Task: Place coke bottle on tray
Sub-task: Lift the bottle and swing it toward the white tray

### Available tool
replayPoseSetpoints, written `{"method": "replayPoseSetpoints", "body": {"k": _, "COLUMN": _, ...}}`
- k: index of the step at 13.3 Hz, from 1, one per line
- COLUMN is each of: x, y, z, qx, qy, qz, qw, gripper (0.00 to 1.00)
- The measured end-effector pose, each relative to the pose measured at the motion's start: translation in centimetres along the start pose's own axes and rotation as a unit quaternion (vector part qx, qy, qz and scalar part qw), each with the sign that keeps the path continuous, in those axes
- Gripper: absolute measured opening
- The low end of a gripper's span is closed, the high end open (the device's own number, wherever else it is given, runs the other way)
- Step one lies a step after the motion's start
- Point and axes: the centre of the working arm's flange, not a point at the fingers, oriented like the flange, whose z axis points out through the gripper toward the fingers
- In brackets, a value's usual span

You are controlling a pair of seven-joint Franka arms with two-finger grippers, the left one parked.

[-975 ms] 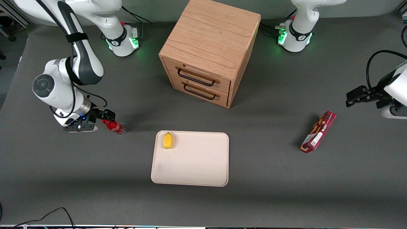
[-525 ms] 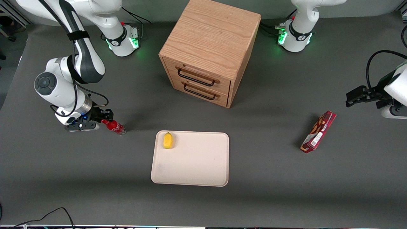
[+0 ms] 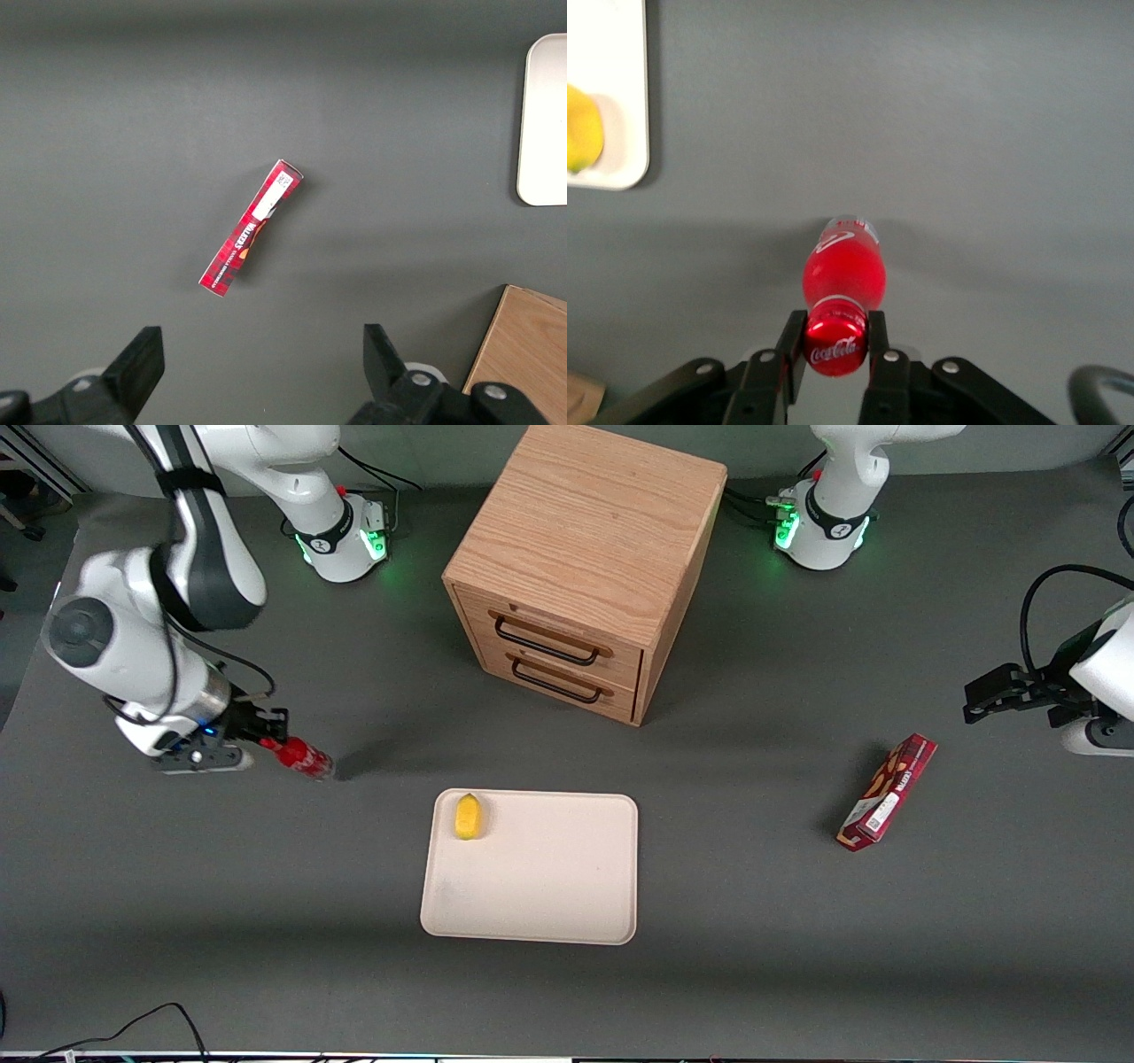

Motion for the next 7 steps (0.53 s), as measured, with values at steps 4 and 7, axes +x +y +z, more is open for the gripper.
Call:
{"method": "replayPoseSetpoints", "body": {"k": 4, "x": -2.7, "y": 2.2, "z": -17.4, "qx": -0.009, "qy": -0.024, "qz": 0.003, "qw": 0.9997, "gripper": 0.31}}
{"method": "replayPoseSetpoints", "body": {"k": 7, "x": -2.4, "y": 2.4, "z": -22.3, "qx": -0.006, "qy": -0.027, "qz": 0.004, "qw": 0.9996, "gripper": 0.31}}
